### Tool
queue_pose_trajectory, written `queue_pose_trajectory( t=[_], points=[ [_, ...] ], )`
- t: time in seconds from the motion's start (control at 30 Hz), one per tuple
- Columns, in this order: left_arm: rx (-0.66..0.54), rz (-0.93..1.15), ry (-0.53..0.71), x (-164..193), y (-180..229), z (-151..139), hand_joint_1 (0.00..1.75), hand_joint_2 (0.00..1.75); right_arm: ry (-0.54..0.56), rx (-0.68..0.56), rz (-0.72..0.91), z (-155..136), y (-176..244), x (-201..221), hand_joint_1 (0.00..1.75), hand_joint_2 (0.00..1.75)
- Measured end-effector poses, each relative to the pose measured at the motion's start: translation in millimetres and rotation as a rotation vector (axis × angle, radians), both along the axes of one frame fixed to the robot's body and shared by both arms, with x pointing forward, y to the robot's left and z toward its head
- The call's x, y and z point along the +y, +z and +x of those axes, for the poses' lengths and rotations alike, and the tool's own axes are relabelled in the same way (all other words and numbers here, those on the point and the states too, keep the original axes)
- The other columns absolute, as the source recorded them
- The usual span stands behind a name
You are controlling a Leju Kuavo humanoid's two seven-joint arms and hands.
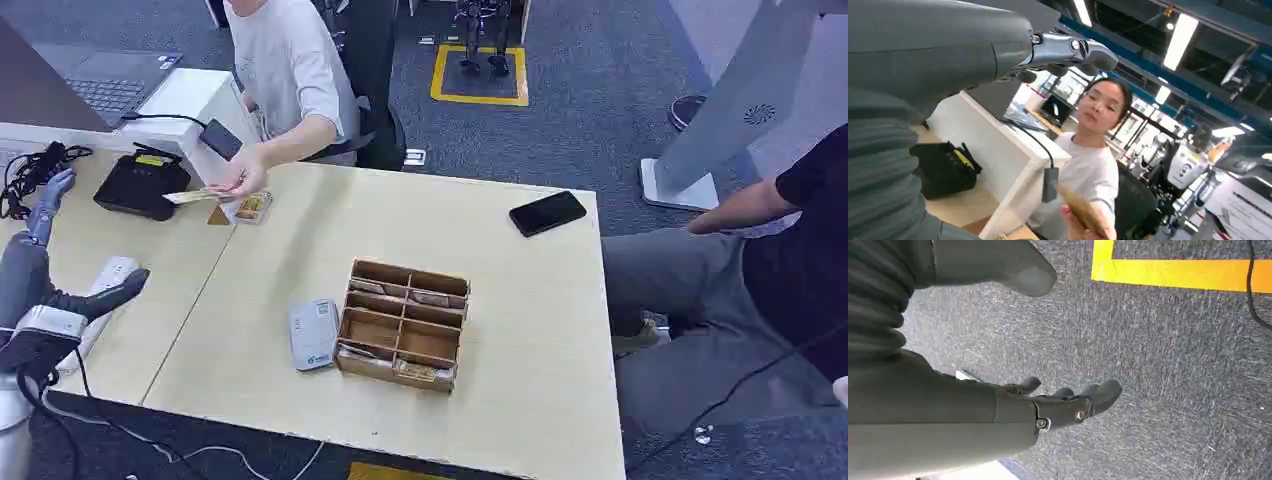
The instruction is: Pass the card to the sensor for recognition and then transmit it.
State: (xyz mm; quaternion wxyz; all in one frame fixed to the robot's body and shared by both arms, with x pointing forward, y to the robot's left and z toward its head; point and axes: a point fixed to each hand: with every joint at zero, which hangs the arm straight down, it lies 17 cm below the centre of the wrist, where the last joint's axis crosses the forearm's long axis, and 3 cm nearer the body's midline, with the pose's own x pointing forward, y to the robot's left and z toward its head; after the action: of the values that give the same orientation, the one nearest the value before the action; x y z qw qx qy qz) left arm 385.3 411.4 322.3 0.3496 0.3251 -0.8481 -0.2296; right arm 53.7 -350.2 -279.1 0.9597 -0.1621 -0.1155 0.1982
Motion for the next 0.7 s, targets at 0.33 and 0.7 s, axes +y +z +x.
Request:
queue_pose_trajectory(
  t=[0.33,0.7],
  points=[
    [0.001,0.006,-0.011,-4,0,0,0.00,1.75,0.001,0.000,0.000,0,0,0,0.00,1.75],
    [0.006,0.666,0.367,23,-28,21,0.00,1.75,0.039,0.018,0.002,2,-1,3,0.00,1.75]
  ],
)
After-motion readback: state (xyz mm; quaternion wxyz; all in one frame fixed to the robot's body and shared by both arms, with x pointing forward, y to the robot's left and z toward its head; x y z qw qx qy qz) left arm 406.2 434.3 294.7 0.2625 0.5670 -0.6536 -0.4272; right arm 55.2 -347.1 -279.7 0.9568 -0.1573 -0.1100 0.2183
